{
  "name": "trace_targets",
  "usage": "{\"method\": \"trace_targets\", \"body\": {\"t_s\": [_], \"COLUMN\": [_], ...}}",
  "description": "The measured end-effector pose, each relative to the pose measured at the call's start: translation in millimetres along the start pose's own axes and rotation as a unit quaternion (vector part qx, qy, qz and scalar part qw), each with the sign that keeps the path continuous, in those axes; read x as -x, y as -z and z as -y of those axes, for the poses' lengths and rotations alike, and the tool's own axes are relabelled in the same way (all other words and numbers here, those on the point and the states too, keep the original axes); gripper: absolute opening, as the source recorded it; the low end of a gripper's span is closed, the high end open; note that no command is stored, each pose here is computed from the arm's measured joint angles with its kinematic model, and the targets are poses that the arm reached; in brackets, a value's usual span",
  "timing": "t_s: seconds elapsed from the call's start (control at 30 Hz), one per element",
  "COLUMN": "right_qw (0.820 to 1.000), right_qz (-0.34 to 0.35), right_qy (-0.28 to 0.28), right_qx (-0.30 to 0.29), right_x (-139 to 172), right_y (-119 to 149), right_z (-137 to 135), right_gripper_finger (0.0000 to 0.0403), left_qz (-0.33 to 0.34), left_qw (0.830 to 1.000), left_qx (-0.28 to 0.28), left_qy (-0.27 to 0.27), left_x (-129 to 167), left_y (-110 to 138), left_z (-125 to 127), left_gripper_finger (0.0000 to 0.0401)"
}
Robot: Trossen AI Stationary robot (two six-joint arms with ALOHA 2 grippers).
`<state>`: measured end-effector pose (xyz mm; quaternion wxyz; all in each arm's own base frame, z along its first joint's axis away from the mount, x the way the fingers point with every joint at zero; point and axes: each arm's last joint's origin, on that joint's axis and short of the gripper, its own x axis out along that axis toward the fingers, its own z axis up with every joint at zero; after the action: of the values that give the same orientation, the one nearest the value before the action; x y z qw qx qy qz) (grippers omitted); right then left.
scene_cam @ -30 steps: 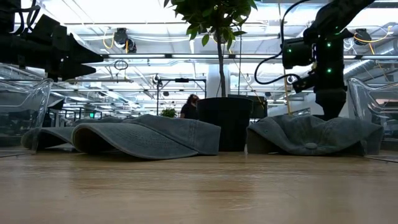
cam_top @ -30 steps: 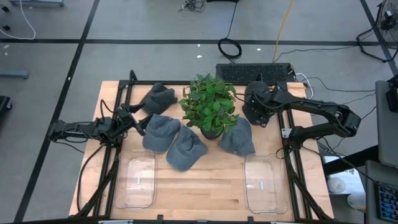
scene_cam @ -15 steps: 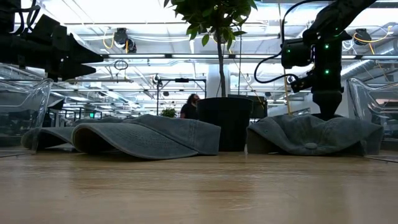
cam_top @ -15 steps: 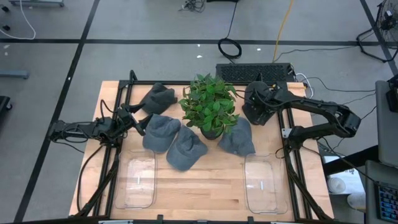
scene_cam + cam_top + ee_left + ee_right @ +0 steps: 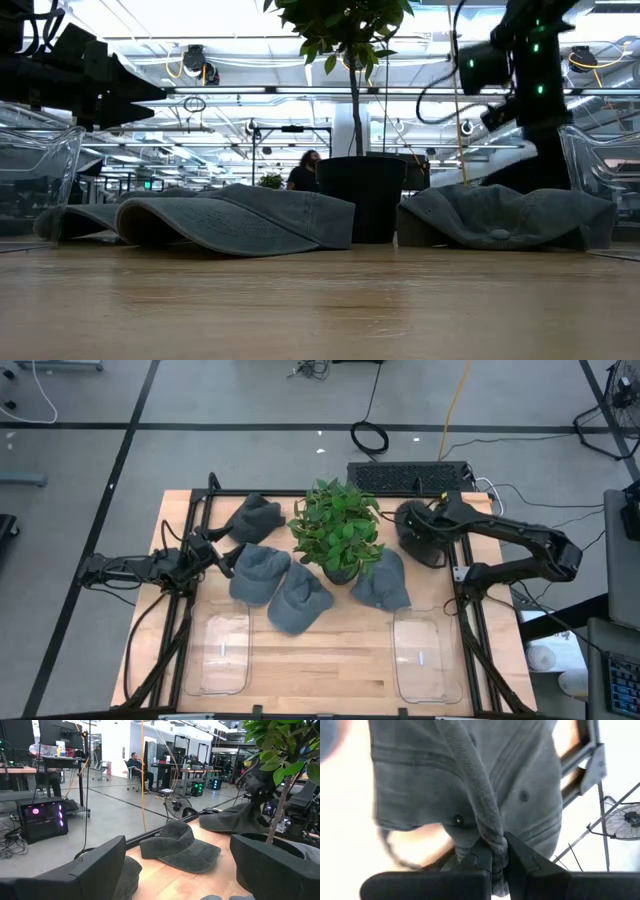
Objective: Pick & Place hat
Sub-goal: Put the right black cap into the right transparent bin
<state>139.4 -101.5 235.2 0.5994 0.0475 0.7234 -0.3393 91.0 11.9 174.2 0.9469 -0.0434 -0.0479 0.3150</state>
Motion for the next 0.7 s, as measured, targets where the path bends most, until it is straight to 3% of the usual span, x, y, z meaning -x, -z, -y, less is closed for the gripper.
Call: {"method": "trace_targets", "body": {"t_s": [0.37, 0.7], "right_qw": [0.998, 0.984], "right_qz": [0.034, 0.15], "right_qy": [0.053, 0.055], "right_qx": [0.006, -0.076], "right_x": [73.8, 127.9], "right_y": [12.5, 16.0], "right_z": [22.0, 45.4], "right_gripper_finger": [0.0011, 0.0011], "left_qz": [0.0, 0.0], "left_qw": [1.0, 1.0], "left_qx": [0.0, 0.0], "left_qy": [0.0, 0.0], "left_x": [0.0, 0.0], "left_y": [0.0, 0.0], "left_z": [0.0, 0.0], "left_gripper_finger": [0.0365, 0.0365]}}
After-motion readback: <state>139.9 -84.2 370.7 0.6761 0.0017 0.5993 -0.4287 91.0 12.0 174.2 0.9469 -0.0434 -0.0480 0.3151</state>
